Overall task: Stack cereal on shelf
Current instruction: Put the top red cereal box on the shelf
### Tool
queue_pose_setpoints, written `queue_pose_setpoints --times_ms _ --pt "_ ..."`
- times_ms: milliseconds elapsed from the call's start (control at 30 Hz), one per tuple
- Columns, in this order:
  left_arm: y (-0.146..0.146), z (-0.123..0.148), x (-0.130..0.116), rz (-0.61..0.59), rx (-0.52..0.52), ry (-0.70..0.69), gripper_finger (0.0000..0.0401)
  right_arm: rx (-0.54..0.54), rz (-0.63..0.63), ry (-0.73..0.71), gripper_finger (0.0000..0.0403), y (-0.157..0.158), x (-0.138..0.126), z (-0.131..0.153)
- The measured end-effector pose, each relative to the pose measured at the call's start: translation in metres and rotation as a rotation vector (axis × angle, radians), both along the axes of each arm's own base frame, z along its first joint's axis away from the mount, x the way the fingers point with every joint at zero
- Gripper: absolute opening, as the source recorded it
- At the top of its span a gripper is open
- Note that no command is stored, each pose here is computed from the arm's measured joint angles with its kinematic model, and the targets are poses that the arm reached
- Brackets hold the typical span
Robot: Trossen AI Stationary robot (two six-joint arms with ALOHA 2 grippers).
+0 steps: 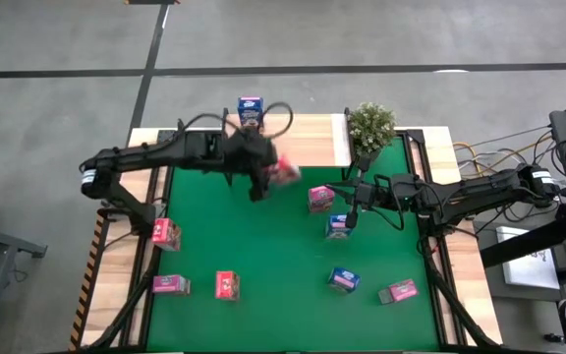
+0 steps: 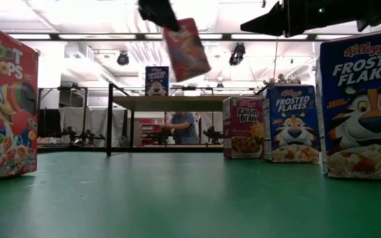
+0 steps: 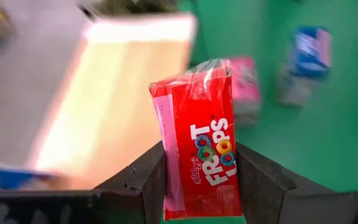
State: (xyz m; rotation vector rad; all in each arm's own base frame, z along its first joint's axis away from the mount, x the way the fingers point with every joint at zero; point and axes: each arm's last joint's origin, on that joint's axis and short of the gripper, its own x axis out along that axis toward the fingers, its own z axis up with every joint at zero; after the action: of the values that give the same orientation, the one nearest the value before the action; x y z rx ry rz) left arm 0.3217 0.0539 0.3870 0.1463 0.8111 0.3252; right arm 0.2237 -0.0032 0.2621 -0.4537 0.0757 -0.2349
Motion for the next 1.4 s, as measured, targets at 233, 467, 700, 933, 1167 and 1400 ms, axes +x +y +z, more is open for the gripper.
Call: queue_pose_setpoints --times_ms 233,467,700,933,1167,1400 --pt "0.053 0.012 0.024 0.088 0.049 0.003 0.0146 -0.003 0.0 0.008 0.0009 0.0 0.0 -0.001" --pt "0.095 0.0 0.043 0.175 0.028 0.073 0.0146 -0.003 0.0 0.019 0.0009 0.0 0.0 -0.002" --pt "0.111 -0.008 0.056 0.161 -0.009 0.083 0.0156 -0.003 0.0 0.021 0.0009 0.0 0.0 -0.002" --pt "0.12 -0.022 0.063 0.146 -0.003 0.134 0.0187 -0.003 -0.001 0.024 0.0009 0.0 0.0 -0.002" --pt "0.119 -0.023 0.064 0.135 0.006 0.137 0.0212 -0.004 -0.001 0.024 0.0009 0.0 0.0 -0.002" --pt "0.119 -0.011 0.062 0.12 0.031 0.109 0.0222 -0.004 -0.001 0.023 0.0009 0.0 0.0 -0.002"
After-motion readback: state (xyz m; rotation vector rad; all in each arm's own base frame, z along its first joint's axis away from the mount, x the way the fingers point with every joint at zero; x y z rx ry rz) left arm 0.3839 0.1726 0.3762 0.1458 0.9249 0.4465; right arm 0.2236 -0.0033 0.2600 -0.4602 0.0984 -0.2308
